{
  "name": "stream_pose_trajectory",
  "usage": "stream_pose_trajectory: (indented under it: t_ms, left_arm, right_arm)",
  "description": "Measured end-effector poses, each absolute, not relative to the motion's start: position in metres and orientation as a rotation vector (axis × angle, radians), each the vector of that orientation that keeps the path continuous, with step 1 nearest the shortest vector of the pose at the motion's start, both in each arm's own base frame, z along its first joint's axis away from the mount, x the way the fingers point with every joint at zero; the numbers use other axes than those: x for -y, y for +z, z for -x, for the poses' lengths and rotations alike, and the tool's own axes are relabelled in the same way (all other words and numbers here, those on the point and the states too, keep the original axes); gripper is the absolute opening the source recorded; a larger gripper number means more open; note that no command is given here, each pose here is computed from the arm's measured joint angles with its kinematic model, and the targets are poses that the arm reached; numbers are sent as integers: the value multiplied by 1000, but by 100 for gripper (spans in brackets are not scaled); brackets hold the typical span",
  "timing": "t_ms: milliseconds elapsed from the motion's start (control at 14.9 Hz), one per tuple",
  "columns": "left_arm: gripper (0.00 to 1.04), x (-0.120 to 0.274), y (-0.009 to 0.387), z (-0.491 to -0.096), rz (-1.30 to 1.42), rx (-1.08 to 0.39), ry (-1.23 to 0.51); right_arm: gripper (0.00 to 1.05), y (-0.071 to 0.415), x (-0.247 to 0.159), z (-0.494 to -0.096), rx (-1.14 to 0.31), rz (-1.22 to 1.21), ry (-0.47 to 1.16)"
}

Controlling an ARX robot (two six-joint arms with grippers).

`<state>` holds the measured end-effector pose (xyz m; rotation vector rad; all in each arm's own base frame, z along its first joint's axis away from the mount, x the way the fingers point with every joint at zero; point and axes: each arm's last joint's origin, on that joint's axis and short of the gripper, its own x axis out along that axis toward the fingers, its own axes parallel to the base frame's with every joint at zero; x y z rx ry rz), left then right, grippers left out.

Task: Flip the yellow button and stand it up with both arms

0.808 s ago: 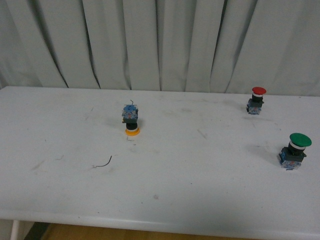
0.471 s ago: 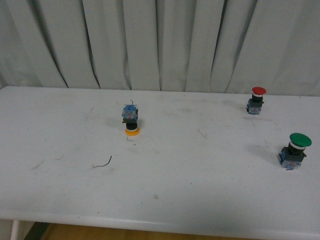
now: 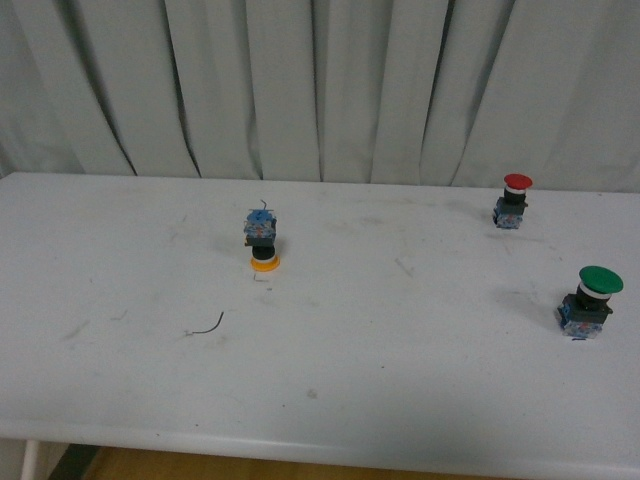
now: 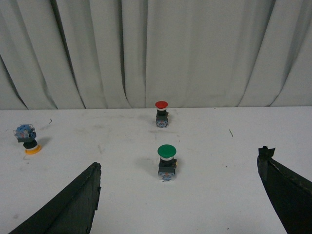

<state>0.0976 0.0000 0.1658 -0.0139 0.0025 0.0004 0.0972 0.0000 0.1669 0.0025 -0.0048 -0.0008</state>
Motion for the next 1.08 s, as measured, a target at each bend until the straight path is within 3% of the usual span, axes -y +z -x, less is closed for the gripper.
stream_pose_trajectory:
  t_ms: [1077]
  left_arm:
    - [98,0,166,-98,14,-2,0]
  right_arm:
    - [98,167,0,-97,5,-2,0]
